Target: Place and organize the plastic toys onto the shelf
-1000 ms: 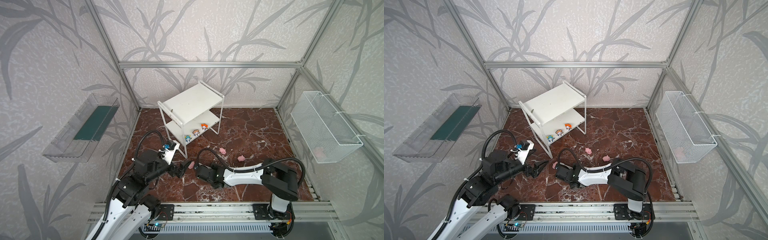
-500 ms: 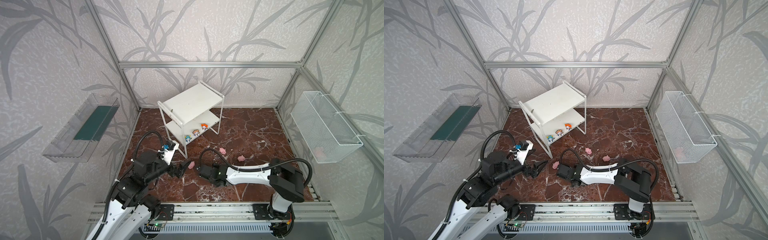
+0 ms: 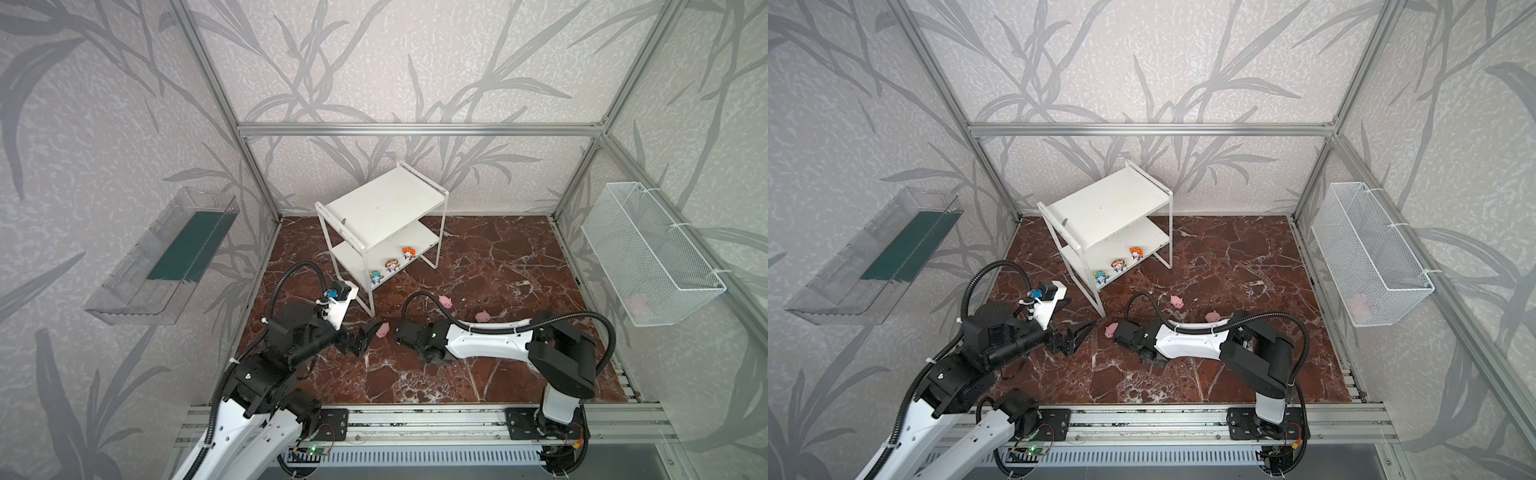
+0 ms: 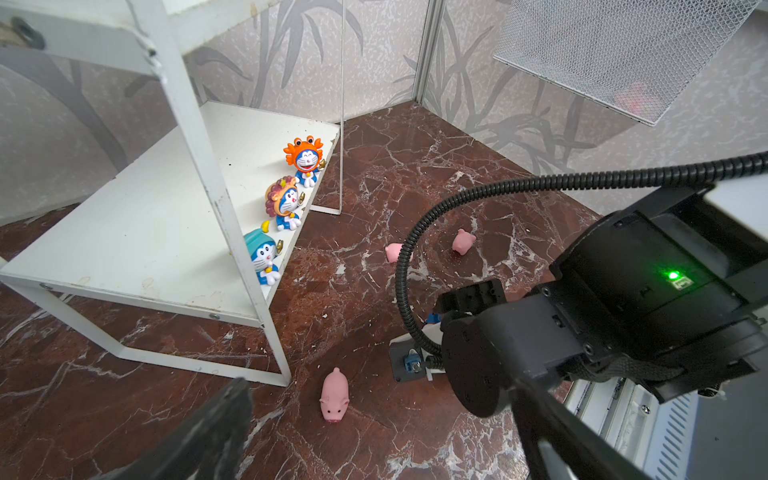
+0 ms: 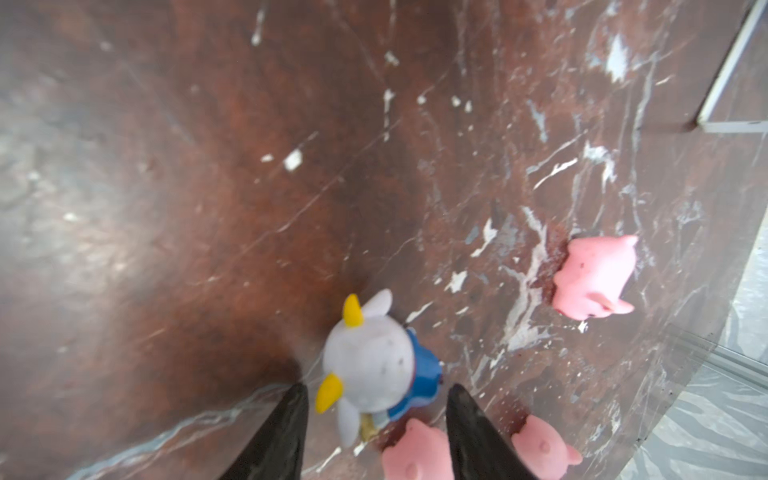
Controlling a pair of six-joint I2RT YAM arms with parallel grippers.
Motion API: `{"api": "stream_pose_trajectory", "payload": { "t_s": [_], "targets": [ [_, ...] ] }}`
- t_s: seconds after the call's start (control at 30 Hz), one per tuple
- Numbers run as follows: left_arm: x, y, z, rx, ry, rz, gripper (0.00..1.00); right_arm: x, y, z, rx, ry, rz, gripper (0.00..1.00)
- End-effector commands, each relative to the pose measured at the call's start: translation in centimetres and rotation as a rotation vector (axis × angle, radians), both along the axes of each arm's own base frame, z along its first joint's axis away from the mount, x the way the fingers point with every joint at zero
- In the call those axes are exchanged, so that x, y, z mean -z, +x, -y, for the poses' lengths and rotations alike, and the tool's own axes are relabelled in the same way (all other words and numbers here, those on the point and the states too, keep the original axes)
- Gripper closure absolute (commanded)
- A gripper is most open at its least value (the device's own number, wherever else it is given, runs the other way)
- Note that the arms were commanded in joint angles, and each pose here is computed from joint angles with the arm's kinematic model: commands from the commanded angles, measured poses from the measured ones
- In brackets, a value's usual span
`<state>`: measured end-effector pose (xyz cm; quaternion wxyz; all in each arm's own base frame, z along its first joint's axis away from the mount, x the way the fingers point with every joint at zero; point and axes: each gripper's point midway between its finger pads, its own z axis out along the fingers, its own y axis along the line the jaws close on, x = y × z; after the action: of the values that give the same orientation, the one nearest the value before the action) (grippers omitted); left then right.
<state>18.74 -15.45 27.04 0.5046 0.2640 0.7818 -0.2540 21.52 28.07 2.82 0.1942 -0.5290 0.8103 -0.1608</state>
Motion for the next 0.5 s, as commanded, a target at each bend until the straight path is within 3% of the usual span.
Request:
{"api": "stream_pose_trajectory", "payload": {
  "t_s": [0.0, 0.13, 0.3, 0.47],
  "targets": [
    [-0.2, 0.0, -0.1, -0.005, -0.010, 0.015, 0.01, 0.7, 0.8, -0.2, -0.054, -0.036, 0.042, 0.48],
    [-0.2, 0.0, -0.2, -0.008, -0.008, 0.017, 0.01, 1.3, 1.3, -0.7, -0.115, -0.045, 0.068, 0.53],
    [-0.1, 0.1, -0.2, -0.009, -0.005, 0.015, 0.01, 1.9, 1.2, -0.9, -0.152, -0.056, 0.066, 0.77],
    [-0.1, 0.1, -0.1, -0.008, -0.004, 0.014, 0.01, 1.0, 1.4, -1.3, -0.147, -0.020, 0.062, 0.88]
  ]
}}
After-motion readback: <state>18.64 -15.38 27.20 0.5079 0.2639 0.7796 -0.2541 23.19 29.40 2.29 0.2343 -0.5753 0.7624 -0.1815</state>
